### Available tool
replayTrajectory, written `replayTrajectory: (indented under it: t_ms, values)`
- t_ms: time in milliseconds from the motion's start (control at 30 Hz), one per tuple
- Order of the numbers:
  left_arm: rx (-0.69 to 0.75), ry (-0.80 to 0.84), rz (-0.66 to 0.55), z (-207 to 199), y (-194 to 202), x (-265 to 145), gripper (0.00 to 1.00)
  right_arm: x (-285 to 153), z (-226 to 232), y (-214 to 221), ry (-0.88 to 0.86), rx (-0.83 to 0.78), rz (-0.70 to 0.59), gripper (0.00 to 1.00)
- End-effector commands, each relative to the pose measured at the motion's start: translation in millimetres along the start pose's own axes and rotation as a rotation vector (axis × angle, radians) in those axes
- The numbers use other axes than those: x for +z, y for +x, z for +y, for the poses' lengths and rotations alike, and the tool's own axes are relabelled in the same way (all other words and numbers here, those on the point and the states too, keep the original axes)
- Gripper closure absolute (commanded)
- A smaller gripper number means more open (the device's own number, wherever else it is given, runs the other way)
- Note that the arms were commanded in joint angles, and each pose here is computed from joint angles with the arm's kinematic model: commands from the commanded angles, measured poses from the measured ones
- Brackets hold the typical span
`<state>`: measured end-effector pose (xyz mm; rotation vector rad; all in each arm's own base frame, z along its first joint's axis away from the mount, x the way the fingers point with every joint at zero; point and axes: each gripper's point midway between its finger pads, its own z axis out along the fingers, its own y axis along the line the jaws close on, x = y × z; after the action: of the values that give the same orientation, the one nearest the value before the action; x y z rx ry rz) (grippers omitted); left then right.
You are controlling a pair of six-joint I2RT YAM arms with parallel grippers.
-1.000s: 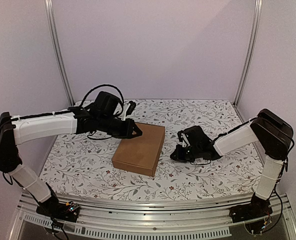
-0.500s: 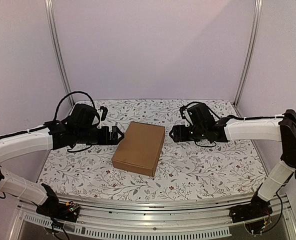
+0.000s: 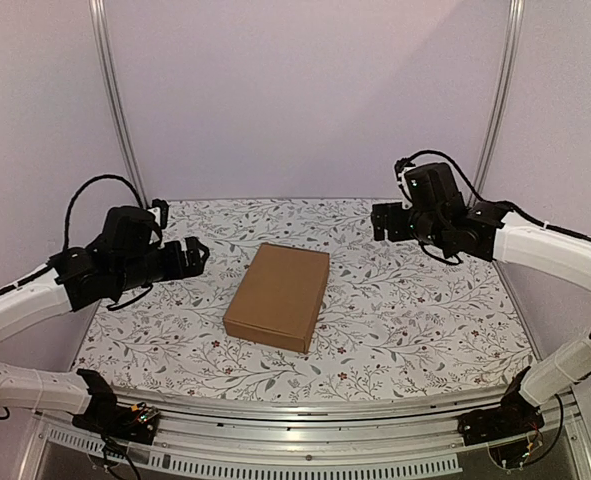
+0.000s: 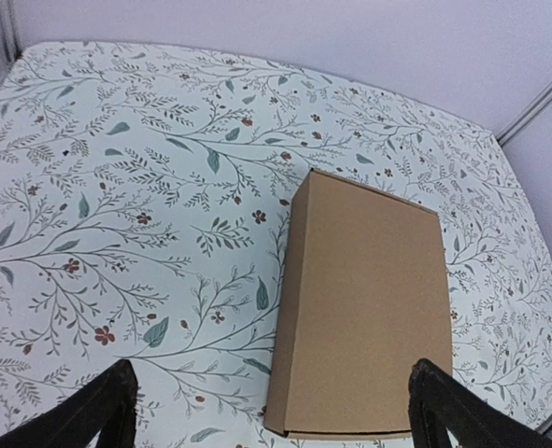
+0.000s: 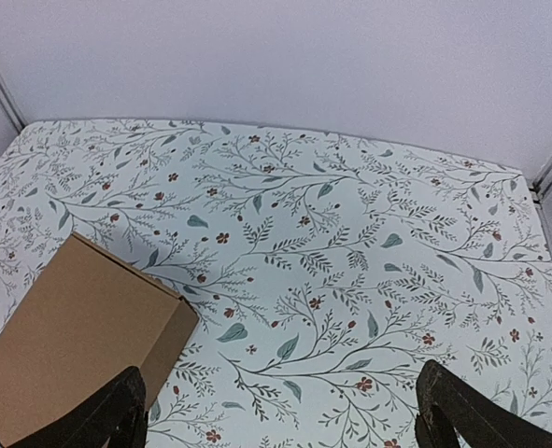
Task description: Fold the paper box
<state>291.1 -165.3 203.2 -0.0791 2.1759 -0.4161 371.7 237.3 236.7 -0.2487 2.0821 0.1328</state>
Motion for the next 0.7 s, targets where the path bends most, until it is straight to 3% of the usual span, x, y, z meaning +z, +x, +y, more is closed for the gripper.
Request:
replayTrajectory:
  t_ms: [0, 233, 400, 667]
  values:
    - [0.057, -0.108, -0.118, 16, -41, -28, 0.0, -37, -47, -26, 0.197, 0.015, -0.053, 0.01]
    - [0.185, -0.139, -0.214, 13, -83, -63, 0.0, -71, -70, -27, 0.239, 0.044, -0.09, 0.01]
    - [0.266, -0.124, -0.241, 7, -103, -88, 0.01, -101, -61, -26, 0.089, -0.002, -0.098, 0.01]
    - [0.38, 0.028, -0.286, -18, -116, -122, 0.01, -146, -101, -37, 0.218, -0.08, -0.141, 0.01]
